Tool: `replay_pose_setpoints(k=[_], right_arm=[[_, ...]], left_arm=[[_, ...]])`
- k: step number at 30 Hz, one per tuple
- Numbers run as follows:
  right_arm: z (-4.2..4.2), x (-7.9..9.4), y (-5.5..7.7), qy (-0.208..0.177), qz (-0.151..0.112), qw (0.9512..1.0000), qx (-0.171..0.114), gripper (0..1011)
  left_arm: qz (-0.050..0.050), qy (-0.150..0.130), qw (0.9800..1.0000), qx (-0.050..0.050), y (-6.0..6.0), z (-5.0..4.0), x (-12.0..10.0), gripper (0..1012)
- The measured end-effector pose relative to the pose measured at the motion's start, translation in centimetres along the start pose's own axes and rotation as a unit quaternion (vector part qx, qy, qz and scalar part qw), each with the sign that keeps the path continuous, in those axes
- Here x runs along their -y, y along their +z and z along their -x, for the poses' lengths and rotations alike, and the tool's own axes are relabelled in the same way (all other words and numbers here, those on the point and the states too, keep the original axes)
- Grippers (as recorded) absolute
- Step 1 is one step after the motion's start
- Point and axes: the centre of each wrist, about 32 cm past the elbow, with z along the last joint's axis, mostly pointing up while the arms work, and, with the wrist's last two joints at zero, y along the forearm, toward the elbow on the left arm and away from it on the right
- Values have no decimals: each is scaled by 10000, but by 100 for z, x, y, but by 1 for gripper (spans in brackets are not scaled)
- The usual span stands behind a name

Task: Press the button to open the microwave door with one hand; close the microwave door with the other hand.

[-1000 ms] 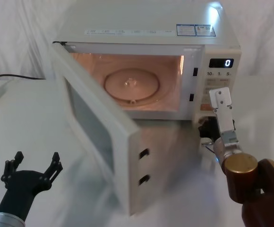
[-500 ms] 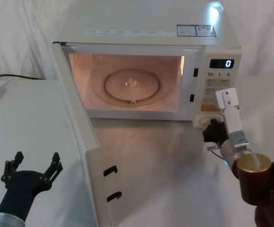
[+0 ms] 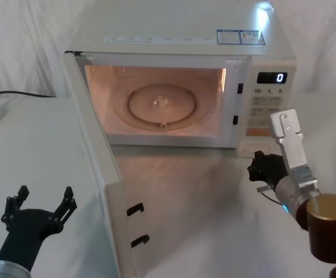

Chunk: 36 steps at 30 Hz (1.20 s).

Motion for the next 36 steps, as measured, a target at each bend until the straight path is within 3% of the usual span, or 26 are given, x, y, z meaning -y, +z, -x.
replay_pose_setpoints(k=[6,16,26,35,36], right_arm=[[-45,148,-1,10,-164,9998,-101,0],[-225,438,-152,-256,-627,9969,-395,37],[-387,638,-346,-486,-933,9922,-665,332],[-414,680,-426,-501,-1097,9897,-774,586],[-418,680,-439,-502,-1119,9894,-777,653]], left_arm=[[0,0,10000,0,0,0,0,1001],[0,0,10000,0,0,0,0,1001],[0,0,10000,0,0,0,0,1001],[0,0,10000,0,0,0,0,1001],[0,0,10000,0,0,0,0,1001]])
